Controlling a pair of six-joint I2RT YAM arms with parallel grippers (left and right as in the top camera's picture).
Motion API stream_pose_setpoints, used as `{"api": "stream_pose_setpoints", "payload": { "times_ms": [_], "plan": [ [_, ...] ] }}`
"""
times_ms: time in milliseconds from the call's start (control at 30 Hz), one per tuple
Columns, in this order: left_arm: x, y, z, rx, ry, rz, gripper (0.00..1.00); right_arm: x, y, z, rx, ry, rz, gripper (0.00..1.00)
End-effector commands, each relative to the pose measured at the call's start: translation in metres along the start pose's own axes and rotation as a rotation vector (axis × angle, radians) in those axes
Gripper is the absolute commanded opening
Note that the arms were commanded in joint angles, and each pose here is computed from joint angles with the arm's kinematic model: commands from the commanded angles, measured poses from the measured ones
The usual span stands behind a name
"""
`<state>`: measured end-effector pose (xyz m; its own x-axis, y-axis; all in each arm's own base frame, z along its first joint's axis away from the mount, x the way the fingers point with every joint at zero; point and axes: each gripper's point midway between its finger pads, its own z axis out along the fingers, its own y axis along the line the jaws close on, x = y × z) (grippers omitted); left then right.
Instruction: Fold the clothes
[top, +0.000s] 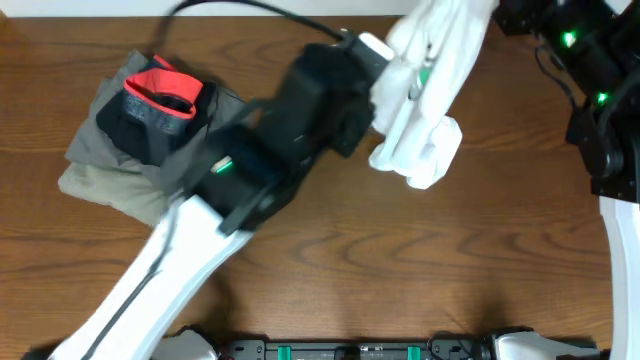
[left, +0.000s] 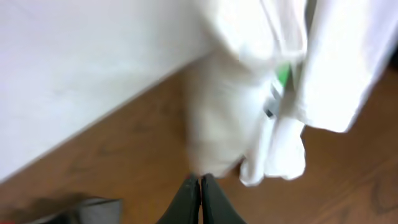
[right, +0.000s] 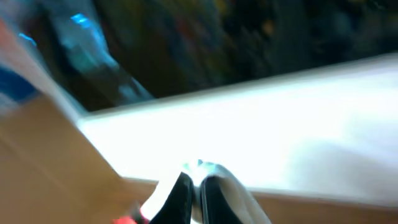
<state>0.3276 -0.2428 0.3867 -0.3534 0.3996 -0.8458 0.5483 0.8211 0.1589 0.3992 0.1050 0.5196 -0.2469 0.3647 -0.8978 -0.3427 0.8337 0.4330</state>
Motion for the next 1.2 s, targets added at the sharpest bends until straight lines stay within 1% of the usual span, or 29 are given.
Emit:
{"api": "stream_pose_setpoints", "payload": {
  "times_ms": [0,67,167,200,300,400,433,533,600,767,867,900,1000,1067,1100,1167],
  "plan": [
    [-0.015,0.020,-0.047,-0.056,-0.095,0.029,0.06,0.004,-0.019,-0.011,0.097,0.031,-0.192,0.01],
    [-0.020,0.024,-0.065,-0.062,-0.136,0.024,0.06,0.018,-0.024,-0.012,0.110,0.092,-0.244,0.01],
    [-0.021,0.022,-0.081,-0.035,-0.158,0.019,0.06,0.025,-0.021,-0.014,0.082,0.121,-0.249,0.01],
    [-0.019,0.018,-0.081,-0.009,-0.151,0.019,0.14,0.025,-0.016,-0.014,0.057,0.123,-0.248,0.01],
    [-0.011,-0.002,-0.065,0.087,-0.103,0.017,0.61,0.016,0.002,-0.018,-0.021,0.085,-0.222,0.01],
    [-0.003,-0.009,-0.039,0.102,-0.041,-0.018,0.85,-0.002,0.015,-0.023,-0.058,0.015,-0.176,0.01],
    [0.001,-0.011,-0.029,0.107,-0.018,-0.032,0.88,-0.009,0.019,-0.025,-0.072,-0.012,-0.163,0.01],
    [0.011,-0.034,0.001,0.200,0.049,-0.039,0.89,-0.028,0.033,-0.036,-0.111,-0.087,-0.130,0.01],
    [0.016,-0.047,0.018,0.259,0.079,-0.039,0.89,-0.034,0.042,-0.041,-0.147,-0.109,-0.115,0.01],
    [0.027,-0.055,0.062,0.258,0.125,-0.027,0.89,-0.042,0.069,-0.053,-0.270,-0.136,-0.125,0.01],
    [0.026,-0.058,0.077,0.260,0.117,-0.006,0.88,-0.042,0.075,-0.058,-0.289,-0.139,-0.131,0.01],
    [0.025,-0.059,0.081,0.259,0.111,-0.006,0.84,-0.043,0.077,-0.059,-0.295,-0.140,-0.133,0.01],
    [0.019,-0.059,0.085,0.261,0.083,0.000,0.61,-0.042,0.081,-0.062,-0.318,-0.134,-0.138,0.01],
    [0.013,-0.062,0.085,0.275,0.061,0.001,0.55,-0.042,0.082,-0.064,-0.320,-0.137,-0.140,0.01],
    [0.011,-0.065,0.083,0.297,0.050,0.000,0.54,-0.043,0.083,-0.065,-0.321,-0.140,-0.141,0.01],
    [0.008,-0.074,0.079,0.355,0.039,-0.001,0.54,-0.045,0.085,-0.069,-0.325,-0.150,-0.146,0.01]
  ]
}}
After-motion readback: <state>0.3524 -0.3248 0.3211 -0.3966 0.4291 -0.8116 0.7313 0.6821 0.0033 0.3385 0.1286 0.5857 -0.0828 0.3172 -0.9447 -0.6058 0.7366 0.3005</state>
